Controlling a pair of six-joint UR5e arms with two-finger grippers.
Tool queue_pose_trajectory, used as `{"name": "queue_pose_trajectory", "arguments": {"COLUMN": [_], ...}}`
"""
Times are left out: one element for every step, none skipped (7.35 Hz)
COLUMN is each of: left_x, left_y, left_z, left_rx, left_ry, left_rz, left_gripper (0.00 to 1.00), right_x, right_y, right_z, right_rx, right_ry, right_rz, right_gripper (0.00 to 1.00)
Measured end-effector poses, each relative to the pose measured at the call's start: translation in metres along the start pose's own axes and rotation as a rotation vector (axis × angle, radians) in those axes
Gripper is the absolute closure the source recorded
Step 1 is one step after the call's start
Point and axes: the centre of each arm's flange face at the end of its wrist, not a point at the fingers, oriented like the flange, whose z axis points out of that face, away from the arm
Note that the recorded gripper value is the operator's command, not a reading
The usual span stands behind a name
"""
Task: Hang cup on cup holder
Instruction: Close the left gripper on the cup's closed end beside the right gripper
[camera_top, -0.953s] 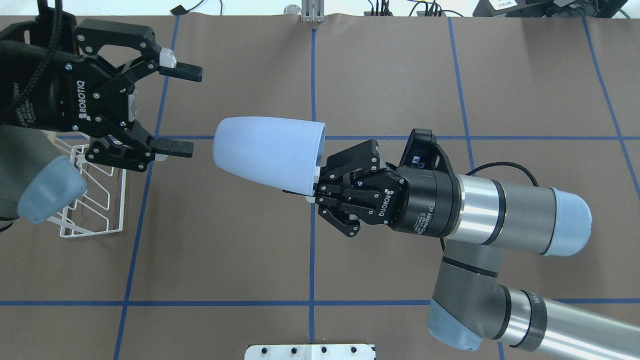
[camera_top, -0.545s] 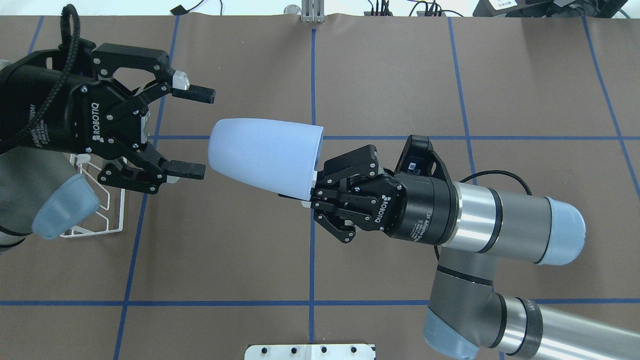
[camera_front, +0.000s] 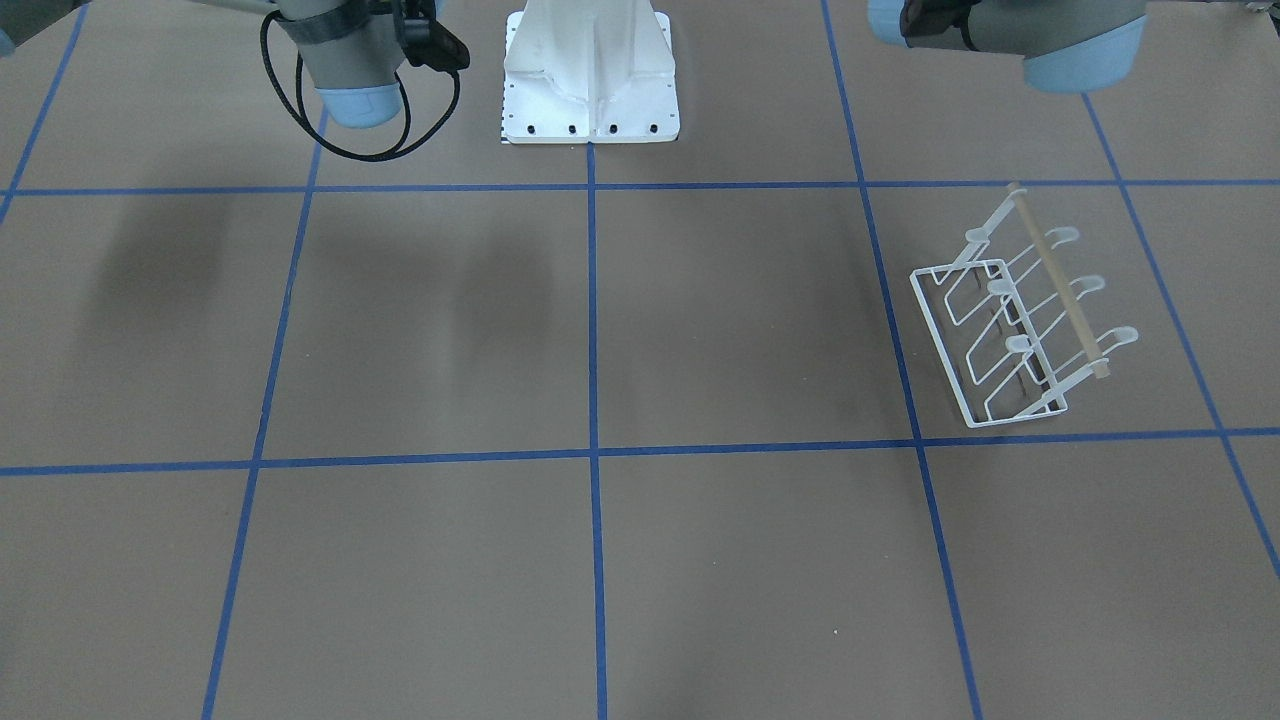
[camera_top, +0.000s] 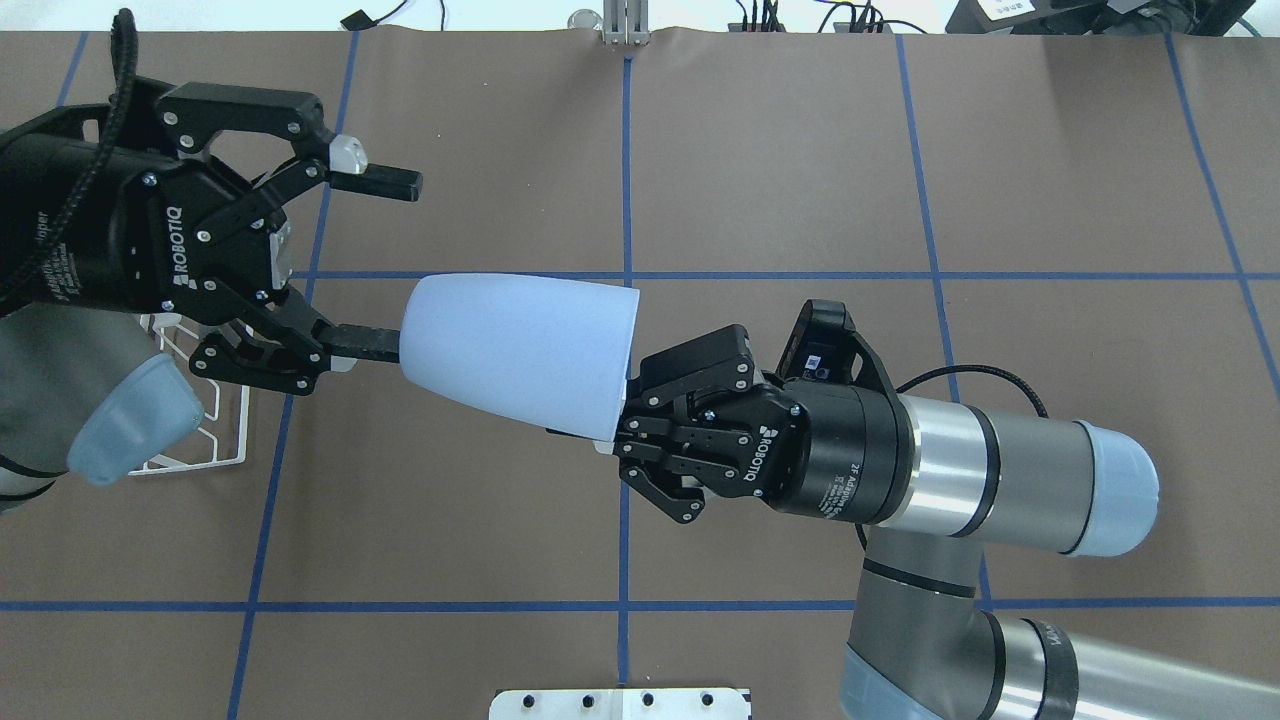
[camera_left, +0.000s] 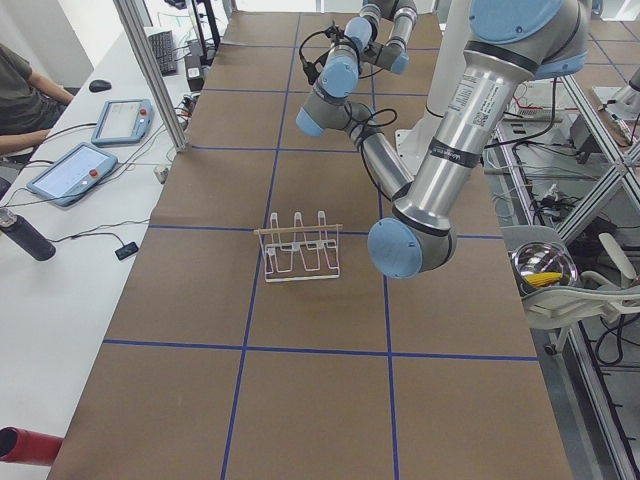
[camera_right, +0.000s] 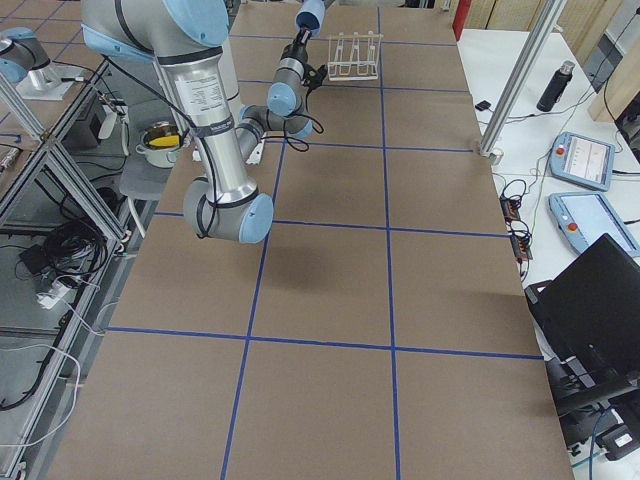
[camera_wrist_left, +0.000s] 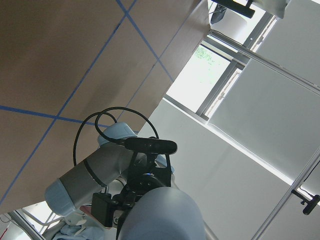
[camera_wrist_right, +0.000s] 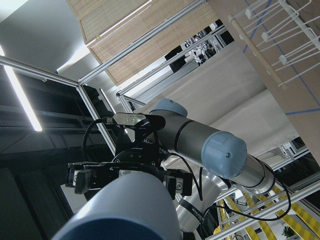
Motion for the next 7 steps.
{"name": "queue_pose_trajectory", "arguments": {"left_x": [-0.001, -0.001, -0.002, -0.004, -0.005, -0.007, -0.009], "left_y": [0.001, 0.002, 0.003, 0.005, 0.007, 0.008, 0.009], "left_z": [0.001, 0.002, 0.003, 0.006, 0.008, 0.010, 0.014], "left_rx": [-0.003, -0.007, -0.012, -0.019, -0.026, -0.030, -0.035], "left_ry": [0.000, -0.001, -0.002, -0.005, -0.004, -0.002, 0.002], "left_rz": [-0.001, -0.002, -0.004, -0.006, -0.007, -0.010, -0.015], "left_gripper": [0.03, 0.03, 0.03, 0.03, 0.03, 0.03, 0.03], "right_x": [0.001, 0.001, 0.002, 0.002, 0.003, 0.003, 0.002], "right_y": [0.001, 0.001, 0.000, -0.002, -0.004, -0.004, -0.004], "right_z": [0.000, 0.001, 0.002, 0.004, 0.006, 0.008, 0.009], "right_rx": [0.000, 0.003, 0.008, 0.014, 0.017, 0.017, 0.016], "right_ry": [-0.006, -0.009, -0.013, -0.017, -0.019, -0.023, -0.026], "right_rz": [0.003, 0.004, 0.004, 0.005, 0.005, 0.005, 0.005], "right_gripper": [1.00, 1.00, 1.00, 1.00, 1.00, 1.00, 1.00]}}
